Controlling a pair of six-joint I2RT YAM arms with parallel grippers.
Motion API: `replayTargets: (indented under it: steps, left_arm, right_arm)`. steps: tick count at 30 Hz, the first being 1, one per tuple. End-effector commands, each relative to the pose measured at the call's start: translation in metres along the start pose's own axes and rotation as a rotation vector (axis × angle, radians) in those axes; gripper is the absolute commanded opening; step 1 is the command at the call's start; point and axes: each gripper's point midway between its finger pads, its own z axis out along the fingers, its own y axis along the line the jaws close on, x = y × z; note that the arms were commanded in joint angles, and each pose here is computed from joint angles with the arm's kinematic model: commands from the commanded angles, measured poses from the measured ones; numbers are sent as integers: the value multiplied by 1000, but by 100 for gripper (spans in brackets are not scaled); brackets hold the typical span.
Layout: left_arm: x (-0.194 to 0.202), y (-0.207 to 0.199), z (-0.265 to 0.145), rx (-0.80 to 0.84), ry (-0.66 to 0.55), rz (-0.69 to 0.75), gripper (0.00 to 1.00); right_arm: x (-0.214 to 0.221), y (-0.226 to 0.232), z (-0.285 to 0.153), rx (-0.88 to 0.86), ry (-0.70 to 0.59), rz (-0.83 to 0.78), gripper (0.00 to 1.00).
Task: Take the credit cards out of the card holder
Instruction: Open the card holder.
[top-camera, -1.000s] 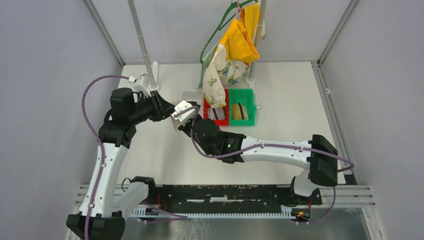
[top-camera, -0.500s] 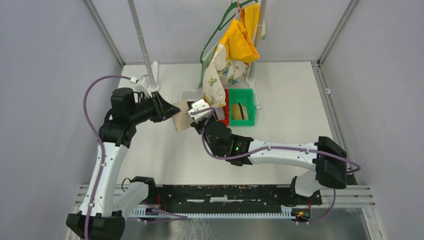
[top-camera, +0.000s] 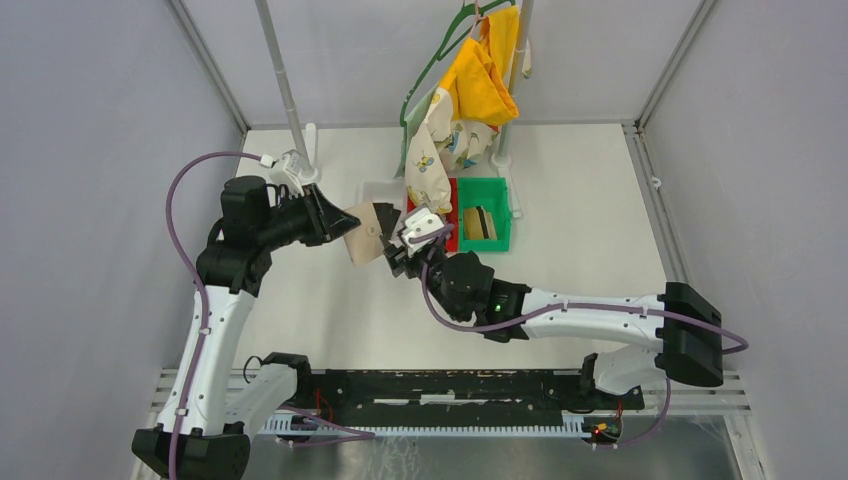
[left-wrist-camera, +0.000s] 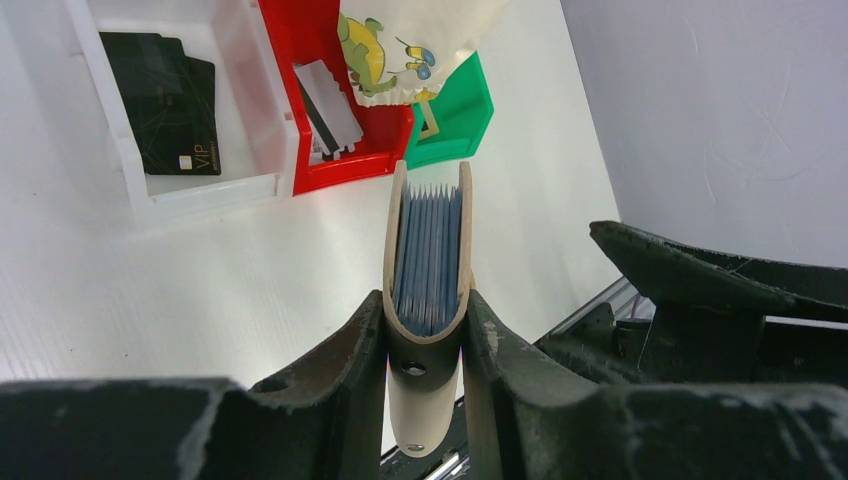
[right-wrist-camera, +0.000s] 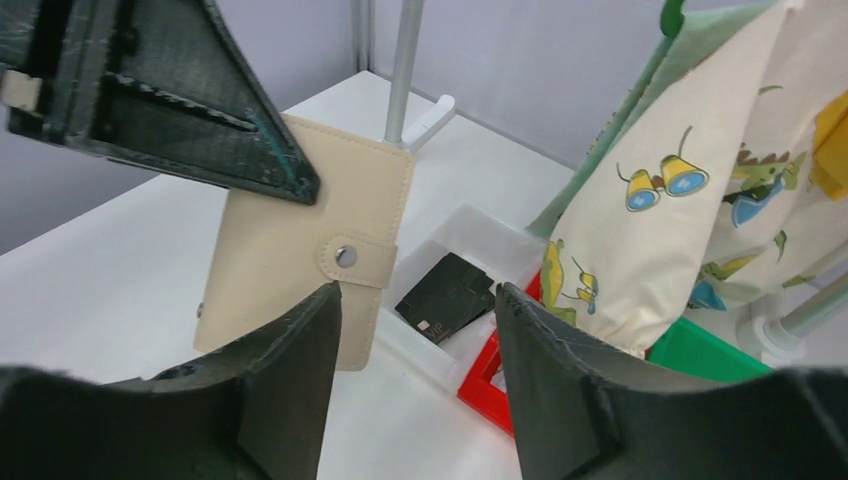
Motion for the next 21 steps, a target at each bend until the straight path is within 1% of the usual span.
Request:
replayTargets:
  steps: [1,4,7,8,11,13,18,21]
  left_arm:
    - [-24,-24,-9,65,-81,32,2]
    - [-24,-24,-10,65,-86,33,2]
    - [-23,-25,-11,65,-83,32,2]
    - [-23,-25,-11,66,-82,31,2]
    - [-23,-26,-12,67,-78,29,2]
    - [-23,-27,-13,65,-78,29,2]
    - [-25,-30,-14,74,-81,25,2]
    - [-27,-32,-15,79,-81,27,2]
  right_arm:
    - [-29,25,5,-60,-57,7,69]
    - [-28,35,11,-70,-50,-14,74]
    - [-29,40,16,-69,-49,-27,73]
    - [-28,40,18,-64,-47,-37,69]
    - [-27,39,23,-43,-45,-64,52]
    - [-25,36,25,-18,-35,-81,47]
    - [-15,33,30,18,-10,-115,47]
    - [-7,35,33,26,12,-137,52]
